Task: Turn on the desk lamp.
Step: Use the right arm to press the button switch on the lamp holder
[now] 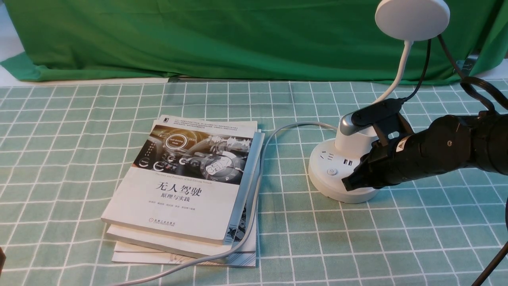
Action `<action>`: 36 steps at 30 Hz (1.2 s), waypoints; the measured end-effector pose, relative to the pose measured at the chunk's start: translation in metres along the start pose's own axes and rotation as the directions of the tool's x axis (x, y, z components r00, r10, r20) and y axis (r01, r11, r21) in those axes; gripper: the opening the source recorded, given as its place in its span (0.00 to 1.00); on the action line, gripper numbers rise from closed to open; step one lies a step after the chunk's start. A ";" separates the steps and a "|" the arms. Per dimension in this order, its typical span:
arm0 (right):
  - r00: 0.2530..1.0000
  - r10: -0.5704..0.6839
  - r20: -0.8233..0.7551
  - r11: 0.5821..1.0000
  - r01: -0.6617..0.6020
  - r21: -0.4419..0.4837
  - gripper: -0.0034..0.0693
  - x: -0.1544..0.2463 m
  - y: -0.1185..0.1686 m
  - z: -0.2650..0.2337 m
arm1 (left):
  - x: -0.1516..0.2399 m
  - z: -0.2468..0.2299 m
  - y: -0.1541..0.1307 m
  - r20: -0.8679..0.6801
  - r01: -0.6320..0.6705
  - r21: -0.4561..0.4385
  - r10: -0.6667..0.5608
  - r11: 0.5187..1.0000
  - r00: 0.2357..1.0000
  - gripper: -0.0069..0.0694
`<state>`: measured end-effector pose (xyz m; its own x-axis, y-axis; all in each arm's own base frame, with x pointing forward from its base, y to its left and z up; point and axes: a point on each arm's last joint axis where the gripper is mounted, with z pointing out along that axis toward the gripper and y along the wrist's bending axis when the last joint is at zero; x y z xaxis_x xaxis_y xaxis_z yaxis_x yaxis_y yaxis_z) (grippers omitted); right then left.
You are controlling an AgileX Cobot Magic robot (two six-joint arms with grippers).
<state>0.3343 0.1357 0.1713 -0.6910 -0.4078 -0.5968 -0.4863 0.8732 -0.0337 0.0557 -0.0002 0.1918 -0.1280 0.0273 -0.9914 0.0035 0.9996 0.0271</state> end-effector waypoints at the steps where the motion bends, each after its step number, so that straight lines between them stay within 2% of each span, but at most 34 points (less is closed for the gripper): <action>1: 1.000 0.000 0.000 1.000 0.000 0.000 0.08 0.000 0.000 0.000 | 0.000 0.000 0.000 0.000 0.000 0.000 0.000 1.000 1.000 0.12; 30: 1.000 -0.010 -0.011 1.000 0.010 -0.007 0.08 0.000 0.003 0.005 | 0.000 0.000 0.000 0.000 0.000 0.000 0.000 1.000 1.000 0.12; 36: 0.999 0.009 -0.043 0.999 -0.010 -0.034 0.08 -0.001 0.008 -0.015 | 0.000 0.000 0.000 0.000 0.000 0.000 0.000 1.000 1.000 0.12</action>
<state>0.3236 0.1388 0.1835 -0.7174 -0.4113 -0.5623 -0.4973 0.8676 0.0000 0.0557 -0.0002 0.1918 -0.1280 0.0273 -0.9914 0.0035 0.9996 0.0271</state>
